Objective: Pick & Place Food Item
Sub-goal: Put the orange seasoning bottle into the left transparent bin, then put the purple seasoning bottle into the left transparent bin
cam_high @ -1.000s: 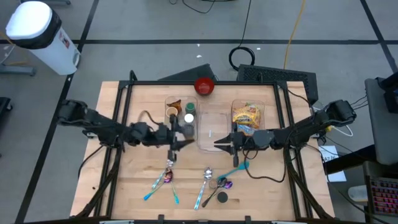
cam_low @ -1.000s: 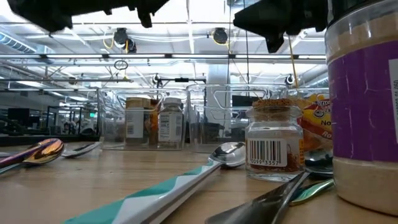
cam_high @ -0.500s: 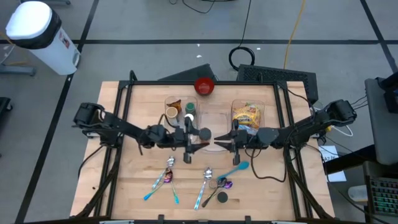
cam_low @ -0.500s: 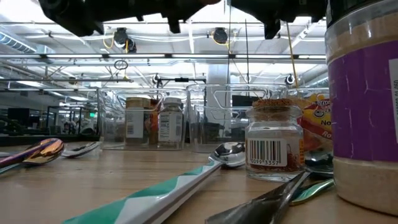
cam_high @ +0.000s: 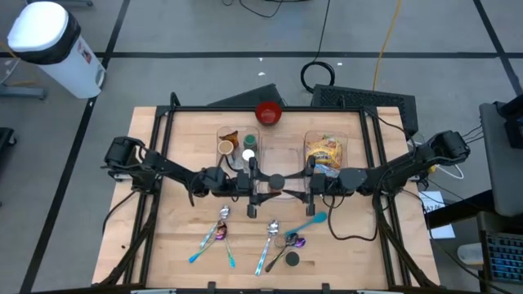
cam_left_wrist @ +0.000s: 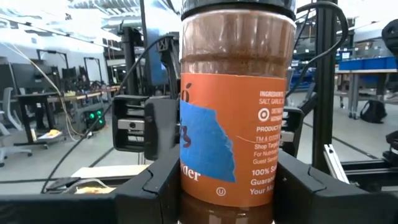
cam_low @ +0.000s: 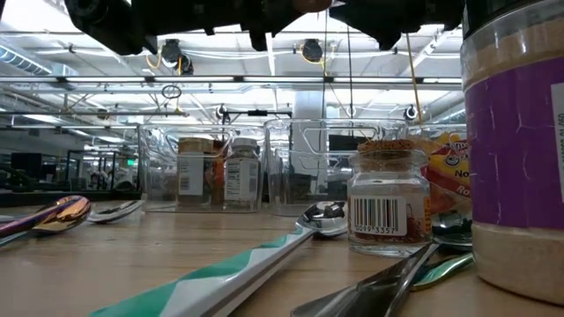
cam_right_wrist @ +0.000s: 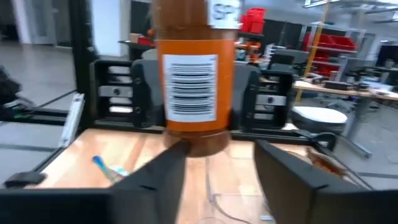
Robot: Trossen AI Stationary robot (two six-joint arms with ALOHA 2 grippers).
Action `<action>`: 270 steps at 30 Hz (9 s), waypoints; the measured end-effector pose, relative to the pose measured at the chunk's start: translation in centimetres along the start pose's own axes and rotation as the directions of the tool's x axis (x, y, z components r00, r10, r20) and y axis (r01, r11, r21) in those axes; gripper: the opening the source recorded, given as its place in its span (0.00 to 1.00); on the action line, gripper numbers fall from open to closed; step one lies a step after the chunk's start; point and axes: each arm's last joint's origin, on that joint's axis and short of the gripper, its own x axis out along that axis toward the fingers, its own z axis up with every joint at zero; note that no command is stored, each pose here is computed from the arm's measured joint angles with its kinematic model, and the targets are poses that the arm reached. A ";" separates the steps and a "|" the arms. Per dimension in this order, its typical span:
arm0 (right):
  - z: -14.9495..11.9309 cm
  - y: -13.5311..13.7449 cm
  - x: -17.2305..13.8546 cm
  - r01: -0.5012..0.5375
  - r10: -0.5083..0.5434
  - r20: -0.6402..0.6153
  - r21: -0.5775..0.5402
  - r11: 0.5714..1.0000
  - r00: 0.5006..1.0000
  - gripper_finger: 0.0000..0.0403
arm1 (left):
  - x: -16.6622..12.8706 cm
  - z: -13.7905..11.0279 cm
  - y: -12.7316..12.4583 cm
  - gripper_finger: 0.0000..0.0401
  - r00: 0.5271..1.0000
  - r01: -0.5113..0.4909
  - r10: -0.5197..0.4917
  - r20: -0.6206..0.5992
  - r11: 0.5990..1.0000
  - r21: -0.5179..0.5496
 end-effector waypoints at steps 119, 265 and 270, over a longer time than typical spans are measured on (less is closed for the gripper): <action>-1.2 0.1 -0.3 -0.117 0.160 -0.314 0.153 0.981 0.936 0.66 | 2.9 14.9 3.1 0.51 0.534 -0.032 -0.006 -0.846 0.999 -0.028; -11.5 17.9 -9.8 -0.197 0.376 -0.413 0.414 0.889 0.829 0.73 | -17.5 3.6 0.1 0.97 0.998 0.054 -0.045 0.050 0.979 -0.195; -12.6 18.0 -8.3 -0.215 0.347 -0.392 0.342 0.915 0.852 0.73 | -17.0 2.5 -0.2 0.97 0.999 0.049 -0.053 -0.011 0.971 -0.233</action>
